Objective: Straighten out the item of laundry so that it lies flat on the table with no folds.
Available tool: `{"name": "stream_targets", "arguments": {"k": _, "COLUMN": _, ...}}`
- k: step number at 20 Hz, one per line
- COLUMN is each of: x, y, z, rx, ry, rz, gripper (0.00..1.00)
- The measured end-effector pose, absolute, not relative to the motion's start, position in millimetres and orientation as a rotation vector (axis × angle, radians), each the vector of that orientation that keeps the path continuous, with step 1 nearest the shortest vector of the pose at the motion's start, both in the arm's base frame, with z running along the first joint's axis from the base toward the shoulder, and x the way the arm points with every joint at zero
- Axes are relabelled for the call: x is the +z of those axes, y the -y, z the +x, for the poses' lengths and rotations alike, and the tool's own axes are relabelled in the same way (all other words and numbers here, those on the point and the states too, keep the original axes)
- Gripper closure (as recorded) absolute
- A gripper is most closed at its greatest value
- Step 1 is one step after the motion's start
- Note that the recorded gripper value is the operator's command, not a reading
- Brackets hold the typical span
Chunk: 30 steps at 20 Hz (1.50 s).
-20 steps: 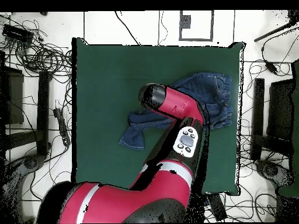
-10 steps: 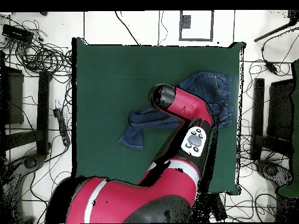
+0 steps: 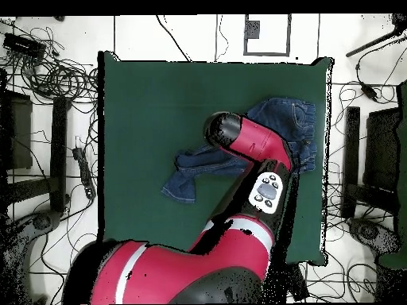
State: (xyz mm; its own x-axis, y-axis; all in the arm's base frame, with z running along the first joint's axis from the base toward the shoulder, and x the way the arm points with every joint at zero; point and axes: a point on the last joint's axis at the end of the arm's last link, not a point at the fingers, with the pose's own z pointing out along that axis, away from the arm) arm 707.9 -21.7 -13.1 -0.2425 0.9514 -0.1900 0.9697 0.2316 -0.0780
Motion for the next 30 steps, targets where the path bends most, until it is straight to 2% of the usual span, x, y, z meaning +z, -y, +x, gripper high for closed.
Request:
{"name": "stream_targets", "arguments": {"k": 22, "x": 41.2, "y": 16.2, "z": 782.7, "rx": 0.192, "ry": -2.127, "rz": 2.016, "gripper": 1.0}}
{"name": "stream_targets", "arguments": {"k": 30, "x": 35.8, "y": 14.9, "z": 785.2, "rx": 0.17, "ry": -2.119, "rz": 1.973, "gripper": 1.0}}
